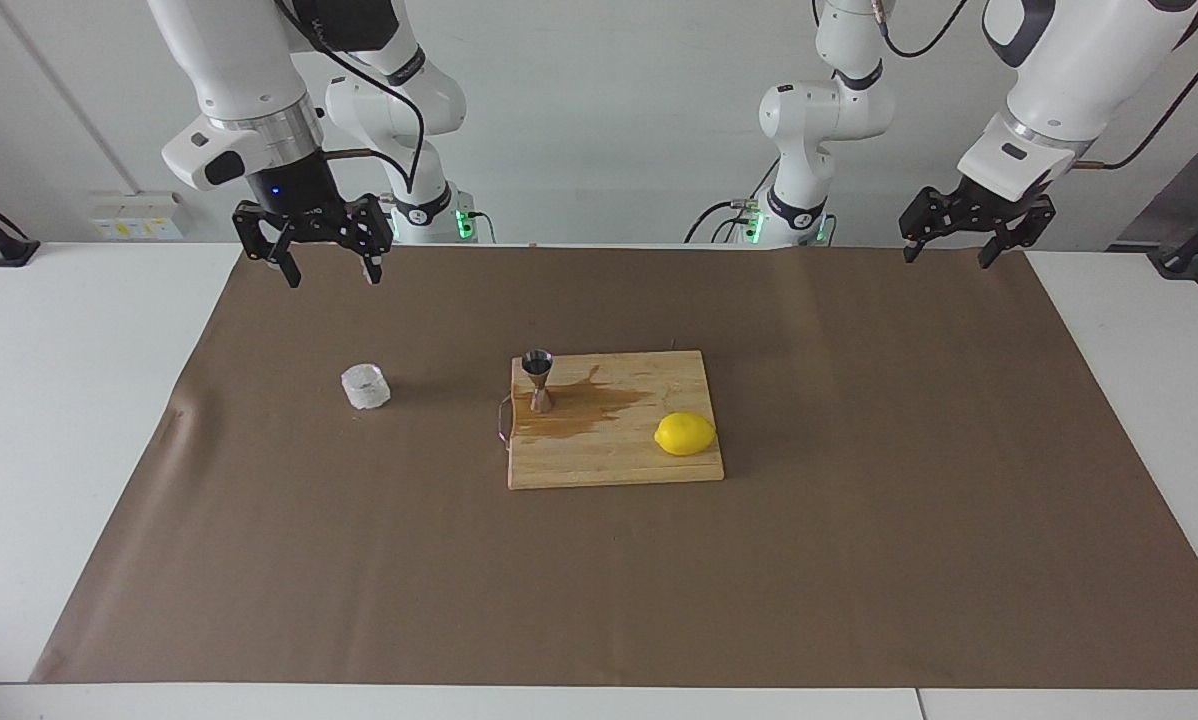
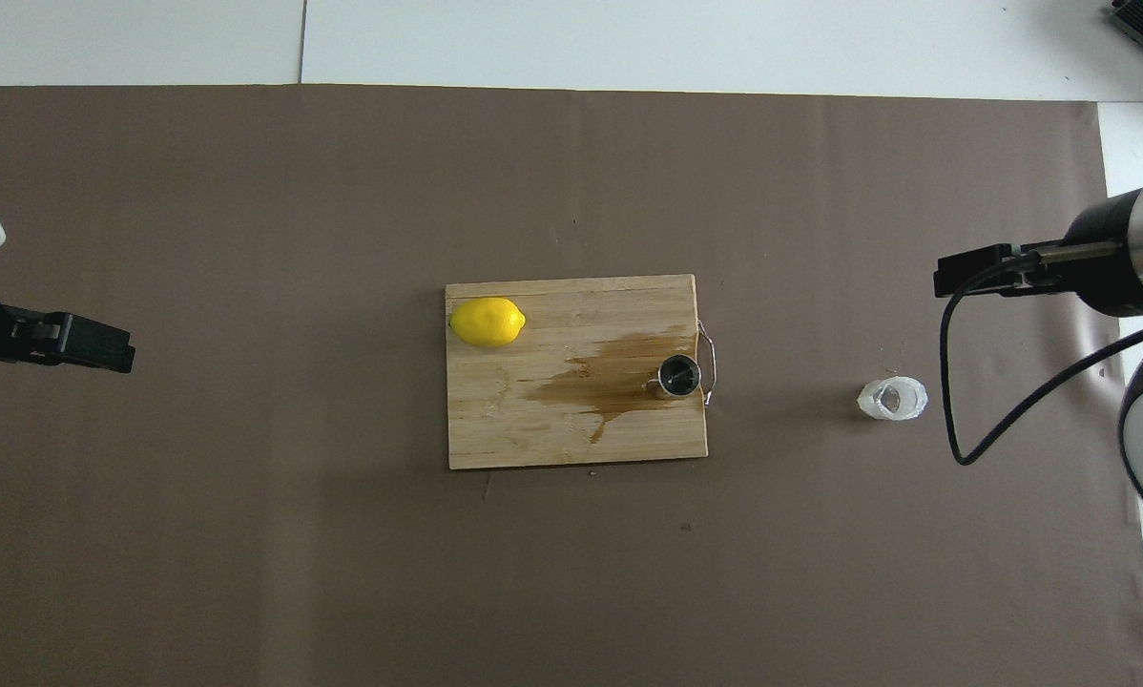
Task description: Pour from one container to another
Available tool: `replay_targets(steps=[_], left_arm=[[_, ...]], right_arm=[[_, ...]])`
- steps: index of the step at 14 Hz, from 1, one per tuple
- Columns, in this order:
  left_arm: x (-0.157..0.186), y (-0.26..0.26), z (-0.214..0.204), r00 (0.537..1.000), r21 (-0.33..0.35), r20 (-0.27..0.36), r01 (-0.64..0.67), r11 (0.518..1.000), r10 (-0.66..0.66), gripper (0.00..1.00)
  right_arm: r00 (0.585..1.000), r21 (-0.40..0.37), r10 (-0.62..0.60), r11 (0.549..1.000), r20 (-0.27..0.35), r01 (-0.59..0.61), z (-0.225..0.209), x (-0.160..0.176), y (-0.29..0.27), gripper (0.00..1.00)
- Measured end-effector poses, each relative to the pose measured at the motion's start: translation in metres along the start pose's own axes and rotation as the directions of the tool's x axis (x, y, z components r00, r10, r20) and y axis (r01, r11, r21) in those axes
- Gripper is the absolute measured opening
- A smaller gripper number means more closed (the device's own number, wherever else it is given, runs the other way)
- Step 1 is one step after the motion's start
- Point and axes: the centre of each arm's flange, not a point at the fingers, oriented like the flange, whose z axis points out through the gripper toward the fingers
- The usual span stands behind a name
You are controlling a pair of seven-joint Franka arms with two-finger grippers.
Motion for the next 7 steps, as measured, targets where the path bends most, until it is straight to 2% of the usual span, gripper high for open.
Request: replay_targets(steps=[7], left_arm=[[0.0,0.0,0.0,1.0,0.0,0.0,0.0,1.0,0.0,1.0]], right_arm=[[0.999,-0.029,0.047,0.999,0.025,-0.046,0.004,-0.001,0.018,1.0]])
